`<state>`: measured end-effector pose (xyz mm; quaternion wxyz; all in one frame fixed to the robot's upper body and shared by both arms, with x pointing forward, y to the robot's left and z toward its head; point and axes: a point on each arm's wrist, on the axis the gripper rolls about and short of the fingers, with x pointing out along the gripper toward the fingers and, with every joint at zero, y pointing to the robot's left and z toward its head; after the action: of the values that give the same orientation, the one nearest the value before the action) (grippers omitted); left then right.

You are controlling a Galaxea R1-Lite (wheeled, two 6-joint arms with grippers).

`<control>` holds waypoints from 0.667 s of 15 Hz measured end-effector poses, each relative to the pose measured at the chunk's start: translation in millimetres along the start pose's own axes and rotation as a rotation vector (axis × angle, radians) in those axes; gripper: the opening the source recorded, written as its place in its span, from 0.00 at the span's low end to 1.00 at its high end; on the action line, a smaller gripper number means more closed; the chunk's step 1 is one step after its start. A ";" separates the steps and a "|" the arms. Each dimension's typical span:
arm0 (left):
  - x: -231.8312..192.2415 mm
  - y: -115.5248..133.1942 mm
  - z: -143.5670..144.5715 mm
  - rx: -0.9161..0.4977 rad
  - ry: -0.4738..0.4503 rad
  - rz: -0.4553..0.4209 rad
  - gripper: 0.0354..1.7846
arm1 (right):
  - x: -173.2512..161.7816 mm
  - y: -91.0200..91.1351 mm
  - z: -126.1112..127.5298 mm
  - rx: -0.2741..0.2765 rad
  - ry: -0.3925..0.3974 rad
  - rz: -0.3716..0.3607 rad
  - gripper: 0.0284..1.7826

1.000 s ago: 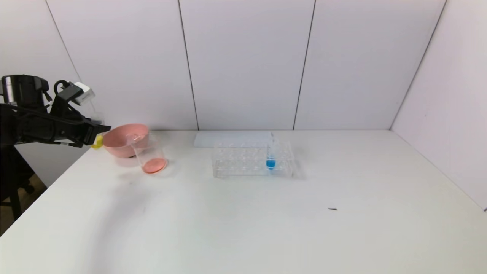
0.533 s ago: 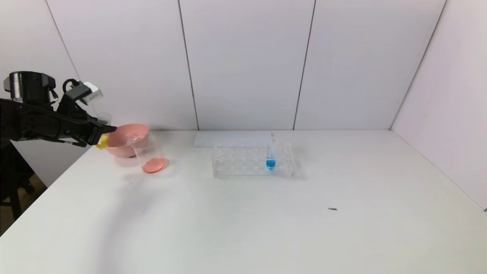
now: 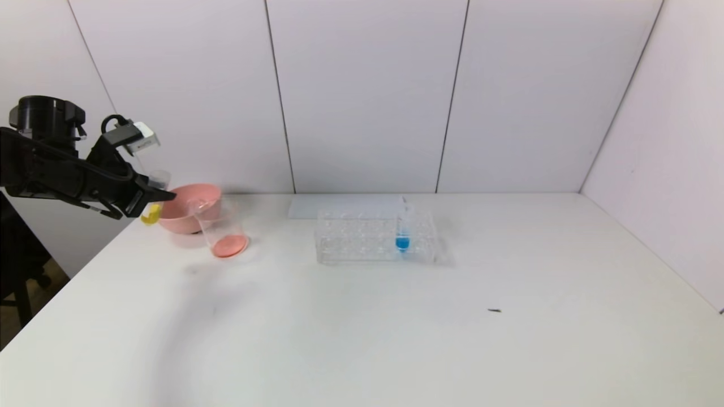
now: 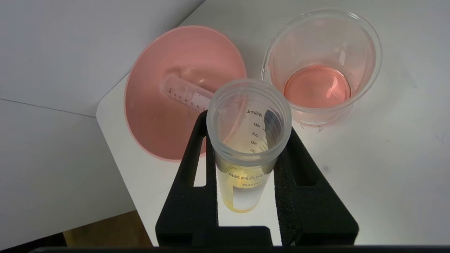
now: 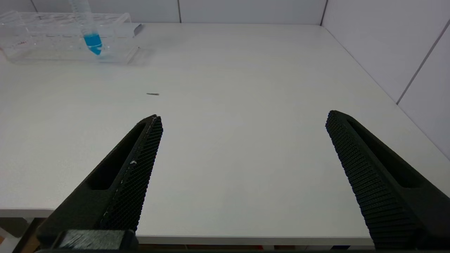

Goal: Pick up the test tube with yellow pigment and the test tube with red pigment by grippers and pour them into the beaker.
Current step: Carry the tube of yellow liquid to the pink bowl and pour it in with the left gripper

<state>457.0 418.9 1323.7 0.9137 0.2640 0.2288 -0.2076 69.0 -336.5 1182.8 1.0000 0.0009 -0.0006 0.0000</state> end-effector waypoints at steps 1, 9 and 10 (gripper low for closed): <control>-0.2 0.7 0.8 0.010 0.003 -0.011 0.25 | 0.0 0.0 0.0 0.000 0.000 0.000 0.95; -3.0 3.7 6.4 0.107 0.064 -0.113 0.25 | 0.0 0.0 0.0 0.000 0.000 0.000 0.95; -2.4 4.4 6.5 0.116 0.068 -0.121 0.25 | 0.0 0.0 0.0 0.000 0.000 0.000 0.95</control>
<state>459.2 419.2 1331.6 0.8743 0.3091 0.2630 -0.2664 69.0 -336.6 1182.8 1.0000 0.0009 -0.0006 0.0000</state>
